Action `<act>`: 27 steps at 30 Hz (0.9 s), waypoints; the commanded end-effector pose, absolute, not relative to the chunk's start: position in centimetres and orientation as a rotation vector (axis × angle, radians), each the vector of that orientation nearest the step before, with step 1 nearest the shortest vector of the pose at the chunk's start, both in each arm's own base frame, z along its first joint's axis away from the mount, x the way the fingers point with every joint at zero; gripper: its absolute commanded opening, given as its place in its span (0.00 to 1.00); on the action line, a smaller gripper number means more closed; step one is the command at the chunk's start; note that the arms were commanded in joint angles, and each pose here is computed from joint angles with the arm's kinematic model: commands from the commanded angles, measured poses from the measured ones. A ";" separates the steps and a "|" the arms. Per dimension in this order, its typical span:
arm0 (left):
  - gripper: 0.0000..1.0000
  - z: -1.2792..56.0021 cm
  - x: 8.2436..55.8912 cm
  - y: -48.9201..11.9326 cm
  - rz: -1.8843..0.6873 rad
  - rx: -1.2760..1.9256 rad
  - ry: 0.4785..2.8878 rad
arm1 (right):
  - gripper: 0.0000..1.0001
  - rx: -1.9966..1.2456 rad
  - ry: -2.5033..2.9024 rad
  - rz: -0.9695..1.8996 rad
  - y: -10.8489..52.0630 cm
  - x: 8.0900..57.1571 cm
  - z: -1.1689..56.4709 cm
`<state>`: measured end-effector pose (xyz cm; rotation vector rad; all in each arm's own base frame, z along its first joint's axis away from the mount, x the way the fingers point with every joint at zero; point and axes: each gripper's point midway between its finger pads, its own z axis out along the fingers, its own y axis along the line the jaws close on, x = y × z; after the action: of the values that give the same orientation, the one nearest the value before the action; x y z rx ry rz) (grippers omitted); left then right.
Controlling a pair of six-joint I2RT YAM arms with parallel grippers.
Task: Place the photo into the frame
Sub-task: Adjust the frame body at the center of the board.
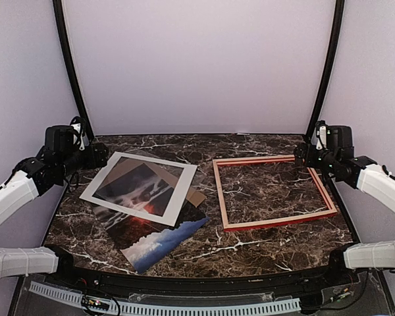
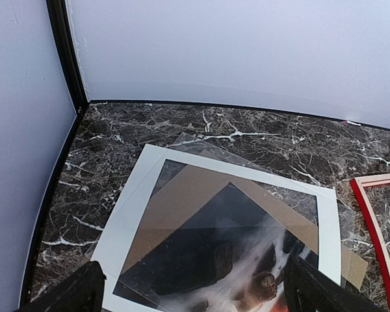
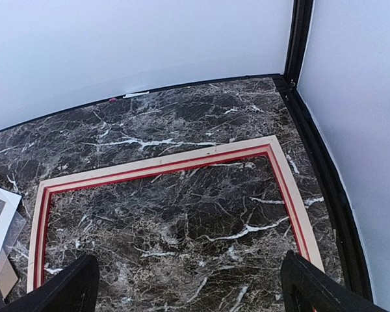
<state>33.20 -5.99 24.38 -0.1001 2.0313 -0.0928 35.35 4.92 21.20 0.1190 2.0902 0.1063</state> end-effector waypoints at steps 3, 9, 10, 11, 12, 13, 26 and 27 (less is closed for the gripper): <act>0.99 27.1 33.4 -5.6 -0.121 -0.146 1.935 | 0.99 0.142 1.993 0.129 4.8 36.6 24.1; 0.99 27.9 33.1 -5.5 -0.137 -0.158 1.895 | 0.99 0.198 2.024 0.087 4.0 37.0 23.8; 0.99 28.1 33.1 -5.5 -0.143 -0.159 1.890 | 0.99 0.211 2.031 0.074 3.7 37.0 23.7; 0.99 28.3 33.0 -5.5 -0.146 -0.161 1.884 | 0.99 0.227 2.039 0.061 3.5 37.0 23.6; 0.99 28.4 33.0 -5.5 -0.150 -0.162 1.883 | 0.99 0.245 2.049 0.042 3.1 36.9 23.4; 0.99 28.6 33.0 -5.5 -0.153 -0.164 1.880 | 0.99 0.270 2.063 0.023 2.8 36.8 23.1; 0.99 26.1 32.6 -7.7 -0.299 -0.159 1.954 | 0.99 0.547 2.477 0.128 2.9 32.1 10.2; 0.99 26.0 32.6 -8.0 -0.323 -0.160 1.955 | 0.99 0.577 2.489 0.194 3.4 31.6 9.3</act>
<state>32.79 -6.78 26.88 -0.1572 1.9395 -0.2319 34.11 2.41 13.12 0.4322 2.3798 0.0206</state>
